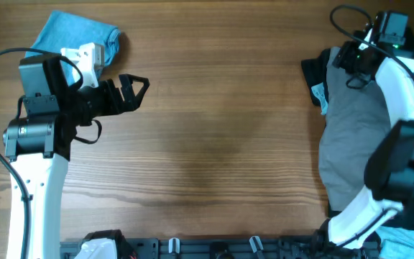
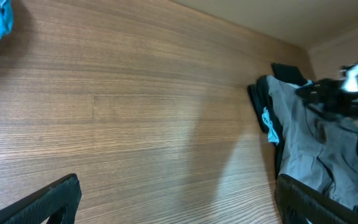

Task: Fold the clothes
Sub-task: 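Reach the right gripper to the grey shorts pile and grasp them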

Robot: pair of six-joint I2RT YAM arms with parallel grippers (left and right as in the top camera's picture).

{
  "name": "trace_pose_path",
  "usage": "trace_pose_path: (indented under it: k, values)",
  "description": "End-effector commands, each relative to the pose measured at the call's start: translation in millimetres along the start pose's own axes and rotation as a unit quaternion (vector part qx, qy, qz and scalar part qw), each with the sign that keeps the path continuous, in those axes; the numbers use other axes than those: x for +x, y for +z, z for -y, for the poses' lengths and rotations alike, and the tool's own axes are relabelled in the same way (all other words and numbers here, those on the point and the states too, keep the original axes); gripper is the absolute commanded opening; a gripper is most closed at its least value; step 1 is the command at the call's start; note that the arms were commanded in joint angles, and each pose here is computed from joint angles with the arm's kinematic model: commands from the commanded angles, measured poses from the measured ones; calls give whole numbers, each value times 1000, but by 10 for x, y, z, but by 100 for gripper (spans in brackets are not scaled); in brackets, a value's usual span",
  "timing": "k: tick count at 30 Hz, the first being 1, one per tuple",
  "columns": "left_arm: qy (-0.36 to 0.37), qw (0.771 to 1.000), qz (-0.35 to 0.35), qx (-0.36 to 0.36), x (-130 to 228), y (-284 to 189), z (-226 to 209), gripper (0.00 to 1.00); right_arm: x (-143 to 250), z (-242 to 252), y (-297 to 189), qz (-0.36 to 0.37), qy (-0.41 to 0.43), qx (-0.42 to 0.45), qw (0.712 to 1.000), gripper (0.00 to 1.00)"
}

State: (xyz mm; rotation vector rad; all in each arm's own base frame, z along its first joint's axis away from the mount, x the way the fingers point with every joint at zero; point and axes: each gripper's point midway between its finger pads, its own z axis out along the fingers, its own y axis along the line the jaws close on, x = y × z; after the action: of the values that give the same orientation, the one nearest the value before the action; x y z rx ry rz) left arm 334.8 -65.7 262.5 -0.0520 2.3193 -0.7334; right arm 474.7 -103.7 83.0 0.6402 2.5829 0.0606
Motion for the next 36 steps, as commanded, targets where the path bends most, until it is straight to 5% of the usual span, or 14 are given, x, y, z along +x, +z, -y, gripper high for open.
trace_pose_path:
  k: [1, 3, 5, 8, 10, 17, 26, 36]
  values:
    - [8, 1000, 7, 16, -58, -33, 102, 100, 140, -33, 332, -30, -19, -2, 999, 85]
    - [9, 1000, 8, 16, -63, -33, 102, 100, 196, -76, 439, -37, -37, -6, 999, 92]
    - [9, 1000, 8, 14, -63, -32, 96, 100, 233, -77, 510, -42, -42, -1, 998, 83]
    - [8, 1000, 7, 14, -61, -32, 96, 100, 242, -15, 529, -42, -40, 16, 998, 25]
    - [8, 1000, 7, 14, -61, -32, 96, 100, 201, -6, 491, -36, -39, 17, 998, 5]
    - [9, 1000, 8, 14, -65, -40, 100, 100, -285, 62, -7, 35, -62, 11, 997, 4]
    - [22, 999, 28, 18, -159, -148, 190, 100, -814, -121, -1219, 157, -86, -25, 983, 4]
    - [50, 994, 94, -33, -368, -493, 228, 100, -376, -1404, -2224, 185, -194, -241, 933, 4]
